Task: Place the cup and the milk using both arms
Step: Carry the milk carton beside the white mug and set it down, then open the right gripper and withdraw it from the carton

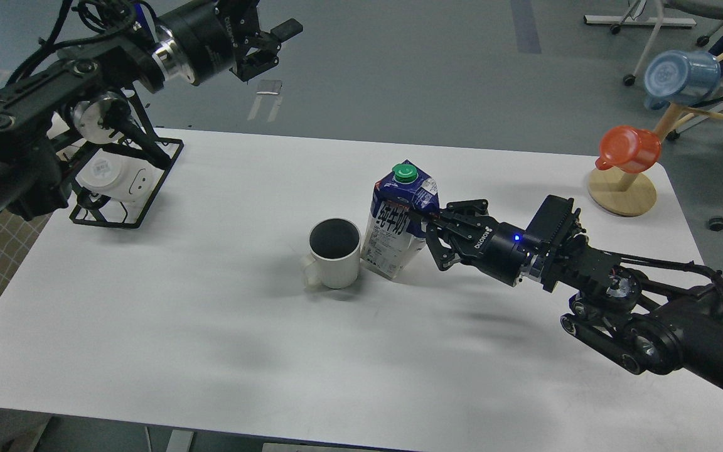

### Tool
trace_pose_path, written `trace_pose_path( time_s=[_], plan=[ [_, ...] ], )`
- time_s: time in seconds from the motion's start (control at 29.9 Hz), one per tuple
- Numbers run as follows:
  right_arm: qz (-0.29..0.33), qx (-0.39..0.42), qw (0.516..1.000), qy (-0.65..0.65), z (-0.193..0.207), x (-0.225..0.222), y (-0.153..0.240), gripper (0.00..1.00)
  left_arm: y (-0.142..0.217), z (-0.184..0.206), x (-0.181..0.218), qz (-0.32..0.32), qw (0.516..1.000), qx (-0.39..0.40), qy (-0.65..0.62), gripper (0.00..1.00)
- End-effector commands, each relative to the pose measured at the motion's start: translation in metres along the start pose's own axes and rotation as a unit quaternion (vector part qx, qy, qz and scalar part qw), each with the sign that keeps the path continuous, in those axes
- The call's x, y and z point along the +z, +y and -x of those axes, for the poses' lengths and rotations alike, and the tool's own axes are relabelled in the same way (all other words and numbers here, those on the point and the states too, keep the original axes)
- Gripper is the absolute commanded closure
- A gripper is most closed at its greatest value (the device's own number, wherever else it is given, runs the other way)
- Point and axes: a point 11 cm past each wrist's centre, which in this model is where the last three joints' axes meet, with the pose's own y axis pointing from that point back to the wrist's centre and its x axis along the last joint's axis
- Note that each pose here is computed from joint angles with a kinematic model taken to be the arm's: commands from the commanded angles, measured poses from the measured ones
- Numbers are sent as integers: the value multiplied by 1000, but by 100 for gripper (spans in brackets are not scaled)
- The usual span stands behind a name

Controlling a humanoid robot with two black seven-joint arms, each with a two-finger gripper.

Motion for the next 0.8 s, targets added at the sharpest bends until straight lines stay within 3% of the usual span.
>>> trace_pose_path(
  time_s=[0.0,0.03,0.23,0.5,0.77],
  plan=[
    [-1,1,1000,-2,1,-2,-1,84,0,0,0,0,1000,-1,0,6],
    [-1,1,1000,-2,1,-2,-1,73,0,0,0,0,1000,1,1,6],
    [-2,0,1000,-5,2,-3,-1,47,0,0,0,0,1000,0,0,6],
    [-5,4,1000,-7,0,-6,-2,37,0,0,-1,-1,1000,0,1,6],
    [-13,10,1000,0,-13,-3,17,35,1,-1,-1,-1,1000,0,0,6]
  ],
)
